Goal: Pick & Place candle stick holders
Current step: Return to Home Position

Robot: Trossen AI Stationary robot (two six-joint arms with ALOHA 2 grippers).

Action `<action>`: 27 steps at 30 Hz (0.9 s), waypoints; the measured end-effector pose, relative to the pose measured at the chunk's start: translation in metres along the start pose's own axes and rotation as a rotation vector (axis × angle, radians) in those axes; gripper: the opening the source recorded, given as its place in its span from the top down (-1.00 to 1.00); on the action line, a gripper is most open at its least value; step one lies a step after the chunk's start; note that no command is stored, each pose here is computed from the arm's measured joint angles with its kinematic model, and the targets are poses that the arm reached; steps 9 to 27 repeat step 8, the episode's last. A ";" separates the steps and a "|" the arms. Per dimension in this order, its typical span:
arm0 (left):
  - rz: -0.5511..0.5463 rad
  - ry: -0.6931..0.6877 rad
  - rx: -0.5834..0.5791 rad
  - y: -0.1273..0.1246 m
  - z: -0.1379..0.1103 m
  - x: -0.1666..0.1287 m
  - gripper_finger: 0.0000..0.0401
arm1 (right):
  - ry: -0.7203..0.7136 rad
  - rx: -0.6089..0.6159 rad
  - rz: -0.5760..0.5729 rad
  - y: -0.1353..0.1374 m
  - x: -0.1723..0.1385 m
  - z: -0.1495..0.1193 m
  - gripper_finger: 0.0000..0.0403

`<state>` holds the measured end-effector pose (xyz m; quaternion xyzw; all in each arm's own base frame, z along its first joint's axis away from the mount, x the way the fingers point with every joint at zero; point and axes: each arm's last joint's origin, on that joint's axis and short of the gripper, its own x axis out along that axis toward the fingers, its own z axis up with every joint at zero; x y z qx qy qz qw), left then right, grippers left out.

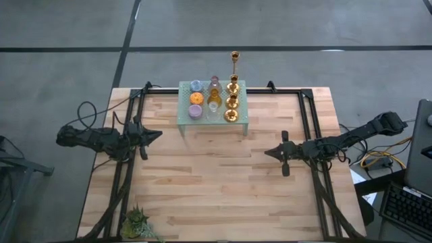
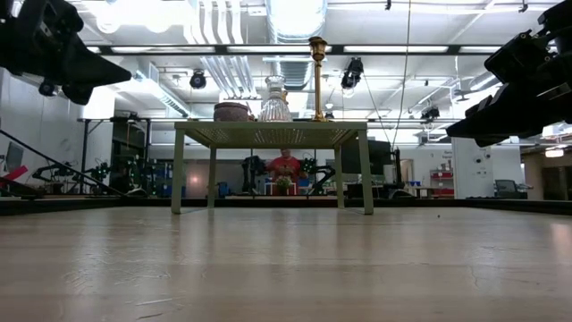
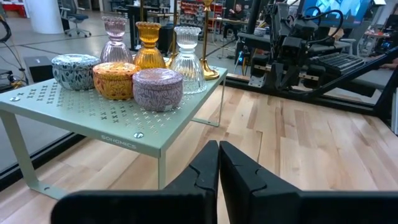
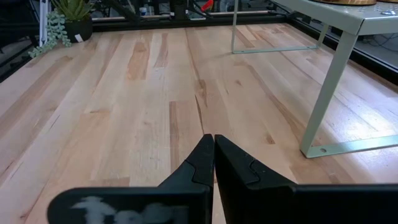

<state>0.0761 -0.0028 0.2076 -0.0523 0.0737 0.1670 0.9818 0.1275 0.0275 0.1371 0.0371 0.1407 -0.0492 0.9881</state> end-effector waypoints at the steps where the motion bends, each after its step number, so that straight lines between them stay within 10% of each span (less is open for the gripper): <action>1: 0.000 0.000 0.000 0.000 0.000 0.000 0.92 | 0.000 0.000 0.000 0.000 0.000 0.000 0.96; 27: 0.000 0.000 0.000 0.000 0.000 0.000 0.91 | 0.000 0.000 0.000 0.000 0.000 0.000 0.96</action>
